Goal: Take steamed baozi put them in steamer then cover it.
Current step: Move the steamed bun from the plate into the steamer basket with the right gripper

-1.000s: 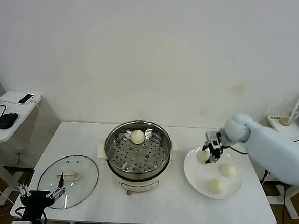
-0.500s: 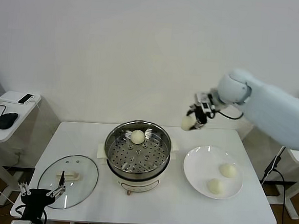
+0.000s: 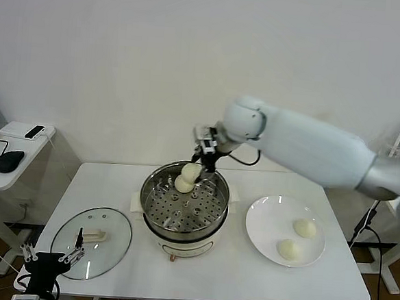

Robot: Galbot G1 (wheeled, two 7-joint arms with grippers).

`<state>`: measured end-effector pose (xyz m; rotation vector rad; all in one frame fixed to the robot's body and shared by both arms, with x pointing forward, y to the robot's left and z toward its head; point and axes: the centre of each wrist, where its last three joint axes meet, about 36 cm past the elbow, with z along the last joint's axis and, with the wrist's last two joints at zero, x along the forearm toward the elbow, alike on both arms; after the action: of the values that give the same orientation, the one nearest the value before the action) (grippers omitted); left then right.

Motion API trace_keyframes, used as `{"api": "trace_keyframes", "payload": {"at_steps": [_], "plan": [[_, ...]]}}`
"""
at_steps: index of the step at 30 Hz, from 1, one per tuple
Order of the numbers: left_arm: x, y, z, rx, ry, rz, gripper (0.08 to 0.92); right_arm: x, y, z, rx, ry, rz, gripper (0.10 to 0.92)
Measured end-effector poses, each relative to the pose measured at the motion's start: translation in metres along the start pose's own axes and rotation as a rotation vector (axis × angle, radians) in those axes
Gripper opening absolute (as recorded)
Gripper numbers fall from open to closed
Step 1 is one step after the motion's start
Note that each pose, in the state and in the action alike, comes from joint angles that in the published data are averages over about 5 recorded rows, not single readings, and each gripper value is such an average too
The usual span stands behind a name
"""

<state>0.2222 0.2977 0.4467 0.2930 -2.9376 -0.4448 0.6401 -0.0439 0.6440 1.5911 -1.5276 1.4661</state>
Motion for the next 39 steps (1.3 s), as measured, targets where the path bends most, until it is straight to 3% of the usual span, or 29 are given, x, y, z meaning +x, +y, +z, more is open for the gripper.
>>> {"api": "trace_keyframes", "payload": {"at_steps": [12,22,30,39], "plan": [[-0.004,0.001,0.0,0.001,-0.007,-0.005,0.823,-0.061,0.005,-0.034,-0.041,0.008,-0.053,0.602],[-0.006,0.001,0.001,0.001,-0.009,-0.005,0.823,-0.083,0.004,-0.049,-0.047,0.017,-0.06,0.618],[-0.005,0.001,0.002,0.0,-0.007,-0.004,0.823,-0.069,-0.001,-0.048,-0.024,0.025,-0.059,0.803],[-0.005,0.002,-0.001,-0.002,-0.016,0.0,0.823,-0.009,-0.015,-0.023,0.07,0.071,-0.044,0.823]]}}
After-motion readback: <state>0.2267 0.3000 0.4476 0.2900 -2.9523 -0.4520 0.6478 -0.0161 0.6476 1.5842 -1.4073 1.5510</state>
